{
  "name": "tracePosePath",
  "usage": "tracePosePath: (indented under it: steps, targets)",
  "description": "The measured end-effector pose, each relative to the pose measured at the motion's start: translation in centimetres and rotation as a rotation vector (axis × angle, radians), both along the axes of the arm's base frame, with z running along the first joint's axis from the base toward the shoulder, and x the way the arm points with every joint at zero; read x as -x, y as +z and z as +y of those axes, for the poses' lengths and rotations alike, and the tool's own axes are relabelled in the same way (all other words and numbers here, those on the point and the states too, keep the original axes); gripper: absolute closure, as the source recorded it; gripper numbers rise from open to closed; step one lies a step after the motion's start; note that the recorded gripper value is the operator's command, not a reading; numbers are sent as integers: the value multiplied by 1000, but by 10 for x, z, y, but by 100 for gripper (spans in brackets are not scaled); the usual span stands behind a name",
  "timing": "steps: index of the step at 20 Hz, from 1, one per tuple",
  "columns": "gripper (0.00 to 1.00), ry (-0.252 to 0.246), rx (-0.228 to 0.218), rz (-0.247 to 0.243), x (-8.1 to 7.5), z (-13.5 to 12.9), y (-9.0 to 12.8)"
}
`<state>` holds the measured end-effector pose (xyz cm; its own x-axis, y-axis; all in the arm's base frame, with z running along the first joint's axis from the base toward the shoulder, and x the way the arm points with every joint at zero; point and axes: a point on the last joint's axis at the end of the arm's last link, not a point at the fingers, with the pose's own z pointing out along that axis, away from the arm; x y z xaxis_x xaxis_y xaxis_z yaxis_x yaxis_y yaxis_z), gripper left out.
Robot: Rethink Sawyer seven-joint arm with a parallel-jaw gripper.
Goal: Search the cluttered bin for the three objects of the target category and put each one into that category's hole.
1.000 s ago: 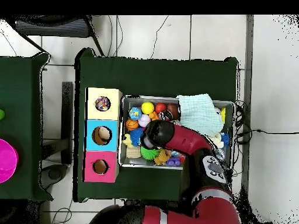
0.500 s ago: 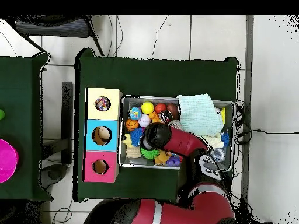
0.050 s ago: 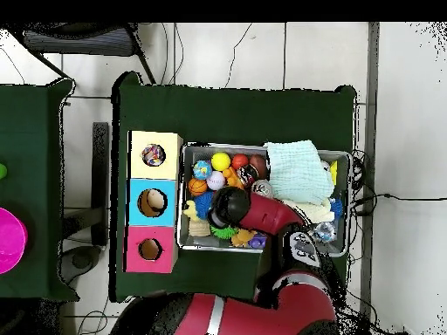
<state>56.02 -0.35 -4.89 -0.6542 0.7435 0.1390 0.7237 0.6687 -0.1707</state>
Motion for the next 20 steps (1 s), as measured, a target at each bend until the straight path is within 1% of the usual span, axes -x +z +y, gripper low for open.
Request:
tracePosePath:
  steps: [5,12,15,18,20]
  targets:
    - [100,16,13,0,1,4,2]
    - [100,26,17,-17,-4,9,14]
    - [100,24,9,-36,-9,12,26]
    - [100,13,-6,-60,-16,15,40]
    - [100,5,-17,-69,-18,17,48]
